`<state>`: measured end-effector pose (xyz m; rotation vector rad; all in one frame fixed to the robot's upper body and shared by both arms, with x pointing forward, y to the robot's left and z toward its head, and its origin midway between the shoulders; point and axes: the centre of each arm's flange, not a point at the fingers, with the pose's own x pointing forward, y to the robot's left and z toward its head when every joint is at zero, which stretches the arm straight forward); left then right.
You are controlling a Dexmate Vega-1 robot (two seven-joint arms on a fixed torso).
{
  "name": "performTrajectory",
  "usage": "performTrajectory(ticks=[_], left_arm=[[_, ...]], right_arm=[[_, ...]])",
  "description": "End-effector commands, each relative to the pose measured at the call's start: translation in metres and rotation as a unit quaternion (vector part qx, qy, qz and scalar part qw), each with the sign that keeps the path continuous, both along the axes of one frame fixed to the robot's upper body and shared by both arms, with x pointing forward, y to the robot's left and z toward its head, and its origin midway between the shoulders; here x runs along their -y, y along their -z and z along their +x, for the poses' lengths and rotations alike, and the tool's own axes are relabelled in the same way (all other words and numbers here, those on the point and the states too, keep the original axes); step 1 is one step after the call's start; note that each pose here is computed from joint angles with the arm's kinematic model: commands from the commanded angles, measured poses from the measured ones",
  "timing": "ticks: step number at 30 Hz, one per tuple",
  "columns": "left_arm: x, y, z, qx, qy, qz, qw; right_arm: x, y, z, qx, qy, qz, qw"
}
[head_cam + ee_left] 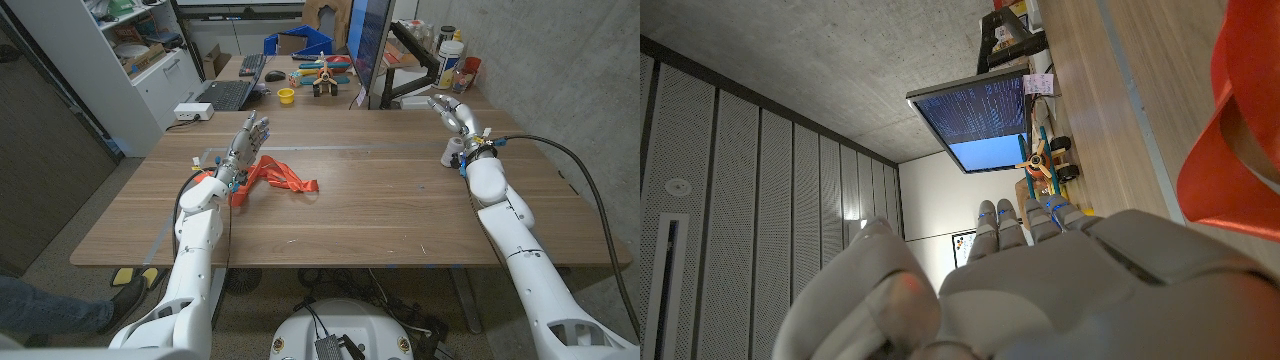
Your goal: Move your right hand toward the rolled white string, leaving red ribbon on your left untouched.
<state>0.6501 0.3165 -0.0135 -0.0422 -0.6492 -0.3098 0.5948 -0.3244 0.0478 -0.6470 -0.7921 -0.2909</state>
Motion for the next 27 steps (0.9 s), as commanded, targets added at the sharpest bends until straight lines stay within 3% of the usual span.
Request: performTrajectory(ticks=[1, 27], left_arm=[[-0.0002, -0.0021, -0.0016, 0.0, 0.0, 0.003, 1.0], [0.007, -0.0039, 0.0033, -0.004, 0.001, 0.008, 1.0]], right_arm=[[0.003, -0.0044, -0.0024, 0.001, 0.038, -0.023, 0.999], [0.0101, -0.0128, -0.0044, 0.003, 0.075, -0.045, 0.9962]])
